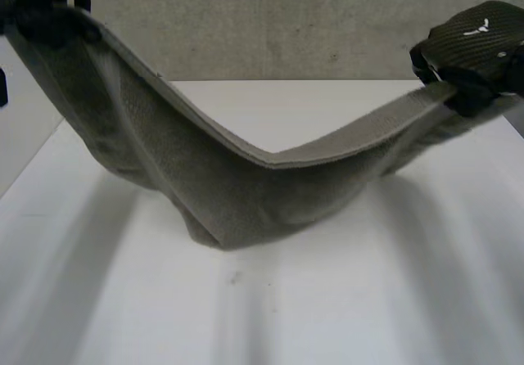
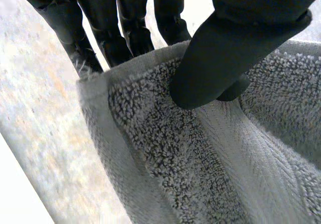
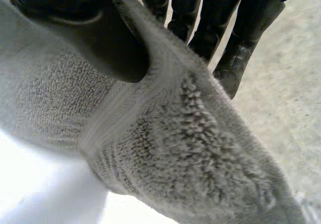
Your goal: Fold the towel.
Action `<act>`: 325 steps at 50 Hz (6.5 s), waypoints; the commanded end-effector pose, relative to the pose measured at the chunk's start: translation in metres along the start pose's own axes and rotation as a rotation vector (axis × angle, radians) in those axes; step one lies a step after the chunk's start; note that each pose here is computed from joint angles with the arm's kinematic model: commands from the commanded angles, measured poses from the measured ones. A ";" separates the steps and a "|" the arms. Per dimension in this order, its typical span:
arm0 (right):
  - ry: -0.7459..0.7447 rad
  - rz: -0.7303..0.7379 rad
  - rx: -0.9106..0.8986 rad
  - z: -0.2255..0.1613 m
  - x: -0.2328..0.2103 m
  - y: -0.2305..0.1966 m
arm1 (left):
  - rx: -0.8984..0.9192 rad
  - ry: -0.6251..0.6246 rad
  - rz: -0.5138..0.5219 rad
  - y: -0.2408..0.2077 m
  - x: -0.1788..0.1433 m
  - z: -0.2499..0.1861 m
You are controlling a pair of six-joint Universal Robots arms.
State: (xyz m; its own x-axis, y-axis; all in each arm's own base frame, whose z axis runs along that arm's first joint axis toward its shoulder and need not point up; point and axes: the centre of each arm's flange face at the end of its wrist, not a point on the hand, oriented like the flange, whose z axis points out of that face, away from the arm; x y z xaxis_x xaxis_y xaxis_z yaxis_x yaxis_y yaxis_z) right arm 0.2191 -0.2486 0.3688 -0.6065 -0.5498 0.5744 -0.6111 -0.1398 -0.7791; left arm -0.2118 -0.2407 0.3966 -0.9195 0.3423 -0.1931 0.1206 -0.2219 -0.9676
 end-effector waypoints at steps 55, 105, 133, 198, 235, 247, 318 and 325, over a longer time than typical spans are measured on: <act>-0.104 0.061 -0.163 0.134 -0.107 0.171 | -0.277 -0.065 -0.122 0.241 0.016 0.041; -0.159 -0.140 -0.405 0.023 -0.056 0.139 | -0.343 0.008 -0.070 0.171 0.013 -0.049; -0.082 -0.220 -0.421 0.072 -0.006 0.156 | -0.357 0.185 0.201 0.198 0.011 0.003; 0.294 0.162 0.003 0.116 0.016 0.093 | -0.174 0.164 -0.070 0.163 0.031 0.078; 0.142 0.232 -0.268 0.106 -0.036 0.222 | -0.345 0.072 -0.106 0.247 0.040 0.028; 0.134 0.155 -0.333 0.116 -0.035 0.251 | -0.361 0.057 -0.086 0.257 0.034 0.029; -0.235 -0.314 0.275 0.117 -0.283 0.042 | -0.070 0.067 -0.140 0.139 0.068 0.038; -0.205 -0.206 0.308 0.115 -0.268 0.025 | -0.091 0.071 -0.142 0.149 0.070 0.042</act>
State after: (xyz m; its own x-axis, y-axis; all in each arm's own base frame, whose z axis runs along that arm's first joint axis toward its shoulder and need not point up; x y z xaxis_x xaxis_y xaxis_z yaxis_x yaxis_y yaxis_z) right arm 0.4259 -0.1937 0.1493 -0.2852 -0.6193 0.7315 -0.5509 -0.5186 -0.6539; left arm -0.2728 -0.2848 0.2504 -0.9015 0.4282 -0.0623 0.0241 -0.0941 -0.9953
